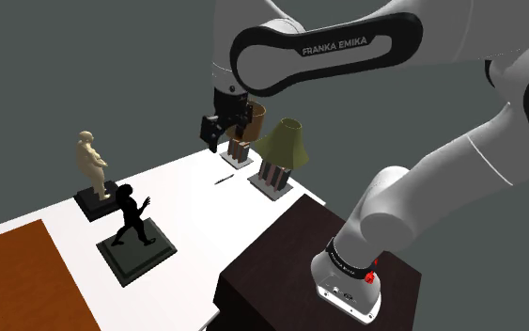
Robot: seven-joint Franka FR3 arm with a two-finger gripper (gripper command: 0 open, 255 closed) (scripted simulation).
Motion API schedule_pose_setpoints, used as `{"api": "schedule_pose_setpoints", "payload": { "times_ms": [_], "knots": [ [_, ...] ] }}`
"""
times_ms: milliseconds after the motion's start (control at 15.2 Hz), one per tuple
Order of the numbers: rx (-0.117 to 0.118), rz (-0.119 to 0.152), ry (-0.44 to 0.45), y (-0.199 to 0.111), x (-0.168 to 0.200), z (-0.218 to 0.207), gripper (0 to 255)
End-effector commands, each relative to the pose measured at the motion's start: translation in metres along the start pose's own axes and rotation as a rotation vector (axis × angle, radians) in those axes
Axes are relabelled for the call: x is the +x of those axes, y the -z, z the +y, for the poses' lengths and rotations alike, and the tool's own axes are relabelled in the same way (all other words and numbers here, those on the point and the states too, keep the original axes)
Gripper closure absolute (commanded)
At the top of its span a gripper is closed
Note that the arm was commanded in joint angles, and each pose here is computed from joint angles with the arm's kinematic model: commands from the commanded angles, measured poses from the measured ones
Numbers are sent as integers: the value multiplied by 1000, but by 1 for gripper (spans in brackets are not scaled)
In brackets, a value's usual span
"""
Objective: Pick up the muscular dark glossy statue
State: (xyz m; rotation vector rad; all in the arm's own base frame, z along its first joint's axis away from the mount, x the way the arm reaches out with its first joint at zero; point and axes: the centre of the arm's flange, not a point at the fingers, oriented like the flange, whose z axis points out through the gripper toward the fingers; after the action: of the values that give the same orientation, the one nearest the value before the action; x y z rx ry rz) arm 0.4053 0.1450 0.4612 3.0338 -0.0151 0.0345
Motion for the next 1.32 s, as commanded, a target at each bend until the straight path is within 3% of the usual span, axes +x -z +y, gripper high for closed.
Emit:
{"api": "schedule_pose_setpoints", "payload": {
  "times_ms": [0, 1254],
  "knots": [
    [9, 2, 7, -15, 10, -17, 0],
    [83, 11, 74, -151, 96, -198, 0]
  ]
}}
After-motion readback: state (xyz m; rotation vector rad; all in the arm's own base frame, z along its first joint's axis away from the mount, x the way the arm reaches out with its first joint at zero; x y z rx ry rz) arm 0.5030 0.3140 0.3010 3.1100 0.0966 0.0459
